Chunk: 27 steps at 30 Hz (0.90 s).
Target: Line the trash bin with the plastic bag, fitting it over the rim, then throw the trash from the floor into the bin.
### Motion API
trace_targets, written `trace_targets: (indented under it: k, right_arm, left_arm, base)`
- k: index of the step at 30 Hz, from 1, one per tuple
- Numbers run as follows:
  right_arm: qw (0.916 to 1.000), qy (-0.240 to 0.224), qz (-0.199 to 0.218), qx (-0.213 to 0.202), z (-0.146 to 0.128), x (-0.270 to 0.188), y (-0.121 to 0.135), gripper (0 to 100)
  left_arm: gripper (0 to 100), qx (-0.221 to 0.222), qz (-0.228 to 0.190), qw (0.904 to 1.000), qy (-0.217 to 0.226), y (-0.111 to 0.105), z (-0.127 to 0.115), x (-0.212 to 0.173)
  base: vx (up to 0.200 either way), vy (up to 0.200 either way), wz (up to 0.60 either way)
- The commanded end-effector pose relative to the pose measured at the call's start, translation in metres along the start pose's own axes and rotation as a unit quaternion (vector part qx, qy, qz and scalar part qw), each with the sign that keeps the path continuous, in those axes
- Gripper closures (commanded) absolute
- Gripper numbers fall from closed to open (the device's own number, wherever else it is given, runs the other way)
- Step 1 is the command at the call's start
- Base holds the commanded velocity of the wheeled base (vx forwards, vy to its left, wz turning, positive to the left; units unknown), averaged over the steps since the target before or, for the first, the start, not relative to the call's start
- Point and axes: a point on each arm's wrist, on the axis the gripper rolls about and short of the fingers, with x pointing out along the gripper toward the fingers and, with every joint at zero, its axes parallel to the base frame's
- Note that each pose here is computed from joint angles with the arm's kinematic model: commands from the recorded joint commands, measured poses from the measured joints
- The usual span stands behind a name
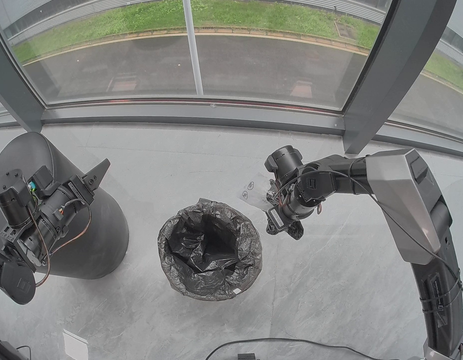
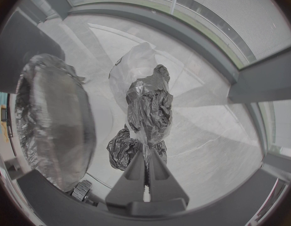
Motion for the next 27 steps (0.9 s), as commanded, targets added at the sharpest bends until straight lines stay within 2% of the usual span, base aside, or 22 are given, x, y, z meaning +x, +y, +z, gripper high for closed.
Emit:
trace_targets:
  k: [1, 3, 4, 8, 13, 17, 20, 22, 27]
  right_arm:
    - [0.9978, -0.054, -0.005, -0.036, 0.019, -0.067, 0.015, 100]
    - [0.9978, -0.055, -0.005, -0.038, 0.019, -0.069, 0.015, 100]
    - [0.9944, -0.081, -0.004, -0.069, 0.024, -0.095, 0.027, 100]
    - [0.9886, -0.110, 0.005, -0.102, 0.027, -0.126, 0.040, 100]
    - [0.9821, -0.117, 0.007, -0.147, 0.021, -0.163, 0.060, 100]
    - [0.9750, -0.136, 0.007, -0.176, 0.015, -0.189, 0.086, 100]
    - [0.9714, -0.137, 0.015, -0.193, 0.009, -0.201, 0.098, 100]
    - [0.9673, -0.112, 0.026, -0.226, -0.003, -0.212, 0.110, 100]
    - [0.9630, -0.099, 0.034, -0.248, -0.011, -0.208, 0.126, 100]
  left_arm:
    - [0, 0.001, -0.010, 0.9998, -0.019, -0.005, 0.010, -0.008]
    - [0, 0.001, -0.010, 0.9998, -0.019, -0.005, 0.010, -0.008]
    - [0, 0.001, -0.013, 0.9996, -0.023, -0.006, 0.012, -0.011]
    - [0, 0.001, -0.018, 0.9995, -0.025, -0.009, 0.013, -0.013]
    - [0, 0.002, -0.023, 0.9994, -0.028, -0.011, 0.015, -0.016]
    - [0, 0.001, -0.031, 0.9991, -0.028, -0.015, 0.015, -0.018]
    - [0, 0.001, -0.032, 0.9991, -0.027, -0.016, 0.014, -0.020]
    - [0, 0.000, -0.036, 0.9991, -0.024, -0.018, 0.013, -0.021]
    - [0, 0.000, -0.036, 0.9990, -0.025, -0.018, 0.013, -0.022]
  base:
    - [0.000, 0.000, 0.00]
    - [0.000, 0.000, 0.00]
    - [0.000, 0.000, 0.00]
    - [0.000, 0.000, 0.00]
    - [0.000, 0.000, 0.00]
    - [0.000, 0.000, 0.00]
    - [0.000, 0.000, 0.00]
    - [0.000, 0.000, 0.00]
    - [0.000, 0.000, 0.00]
